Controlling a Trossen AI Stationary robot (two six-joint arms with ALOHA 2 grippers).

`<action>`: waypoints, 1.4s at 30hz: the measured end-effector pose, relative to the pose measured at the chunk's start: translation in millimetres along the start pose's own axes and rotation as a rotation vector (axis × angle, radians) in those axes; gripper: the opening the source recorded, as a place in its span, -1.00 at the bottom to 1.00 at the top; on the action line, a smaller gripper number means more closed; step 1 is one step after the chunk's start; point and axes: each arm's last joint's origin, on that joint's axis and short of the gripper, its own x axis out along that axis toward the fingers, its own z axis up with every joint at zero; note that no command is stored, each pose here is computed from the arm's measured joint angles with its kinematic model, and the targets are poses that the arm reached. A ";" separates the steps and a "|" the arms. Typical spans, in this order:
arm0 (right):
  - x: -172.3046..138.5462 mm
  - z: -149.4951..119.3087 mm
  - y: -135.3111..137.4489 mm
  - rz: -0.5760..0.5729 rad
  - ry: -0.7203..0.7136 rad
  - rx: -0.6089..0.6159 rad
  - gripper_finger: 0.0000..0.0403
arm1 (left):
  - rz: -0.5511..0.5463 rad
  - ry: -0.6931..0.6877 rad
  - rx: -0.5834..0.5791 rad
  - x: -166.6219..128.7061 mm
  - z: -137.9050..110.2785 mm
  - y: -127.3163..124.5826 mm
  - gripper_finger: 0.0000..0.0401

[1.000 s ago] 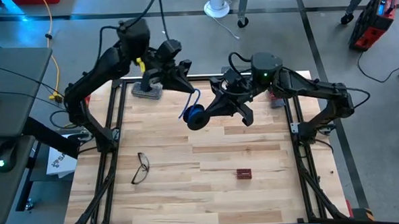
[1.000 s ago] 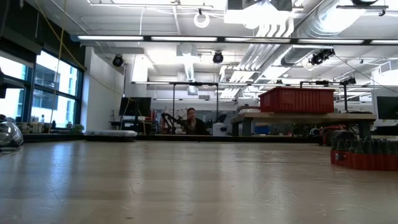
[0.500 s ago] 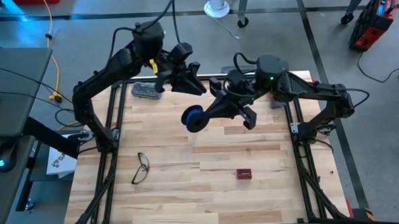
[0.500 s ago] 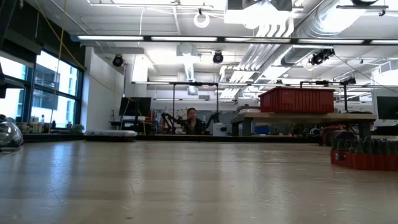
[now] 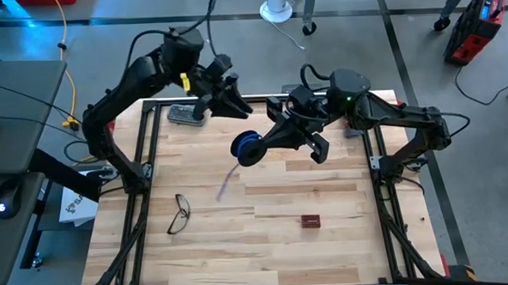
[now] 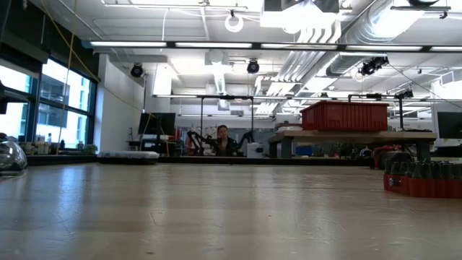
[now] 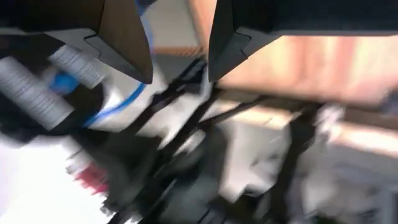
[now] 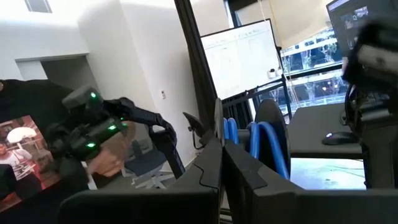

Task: Coil cords
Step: Coil the blue wire onto the spool

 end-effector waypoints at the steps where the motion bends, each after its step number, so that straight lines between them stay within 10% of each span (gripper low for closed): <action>1: 0.0 0.0 0.0 0.000 0.000 -0.003 -1.00 | 0.046 0.028 0.006 -3.4 -4.8 0.5 -0.25; 11: -2.6 1.8 -4.2 -0.023 -0.007 -0.080 -1.00 | 0.246 0.178 0.009 -1.8 -56.8 -0.1 -0.25; 21: -8.8 5.9 -13.0 -0.055 -0.020 -0.092 -1.00 | 0.255 -0.257 -0.026 28.1 -119.7 17.3 -0.25; 42: -12.8 16.8 -13.6 -0.045 -0.107 -0.148 -1.00 | 0.297 -0.391 0.265 43.5 -113.7 -0.9 -0.25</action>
